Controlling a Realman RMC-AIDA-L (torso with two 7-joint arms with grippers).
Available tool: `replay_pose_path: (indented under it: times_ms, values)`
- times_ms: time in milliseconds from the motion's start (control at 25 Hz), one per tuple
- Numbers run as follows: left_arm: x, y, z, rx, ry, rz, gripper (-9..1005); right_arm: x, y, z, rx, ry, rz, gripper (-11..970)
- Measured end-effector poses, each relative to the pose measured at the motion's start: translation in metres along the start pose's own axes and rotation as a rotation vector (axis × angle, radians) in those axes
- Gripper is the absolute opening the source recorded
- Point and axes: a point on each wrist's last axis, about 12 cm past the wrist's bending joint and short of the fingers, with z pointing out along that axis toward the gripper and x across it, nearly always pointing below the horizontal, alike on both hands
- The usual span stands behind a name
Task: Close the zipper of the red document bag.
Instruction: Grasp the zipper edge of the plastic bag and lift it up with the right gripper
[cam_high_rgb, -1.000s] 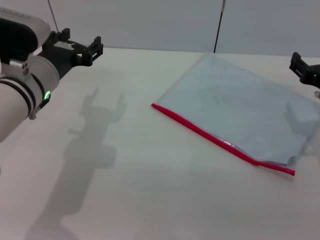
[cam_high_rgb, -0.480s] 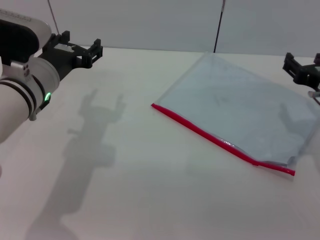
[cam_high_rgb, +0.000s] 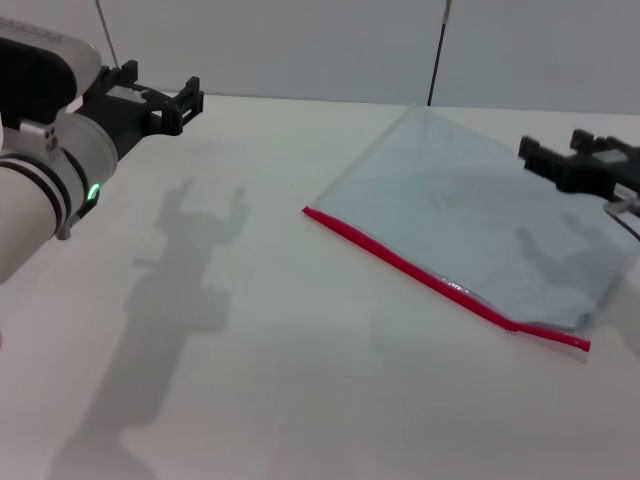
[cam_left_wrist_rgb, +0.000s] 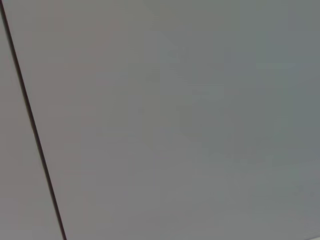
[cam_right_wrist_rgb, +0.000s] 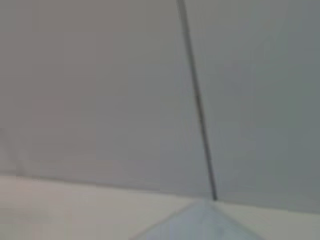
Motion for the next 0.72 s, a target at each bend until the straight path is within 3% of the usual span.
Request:
replay_pose_path:
  times_ms: [280, 720]
  values:
    - [-0.001, 0.001, 0.003, 0.003, 0.000, -0.025, 768, -0.007, -0.011, -0.018, -0.135, 0.158, -0.167, 758]
    - [0.003, 0.006, 0.004, -0.015, 0.025, -0.016, 768, 0.005, 0.009, -0.036, -0.313, 0.349, -0.418, 758]
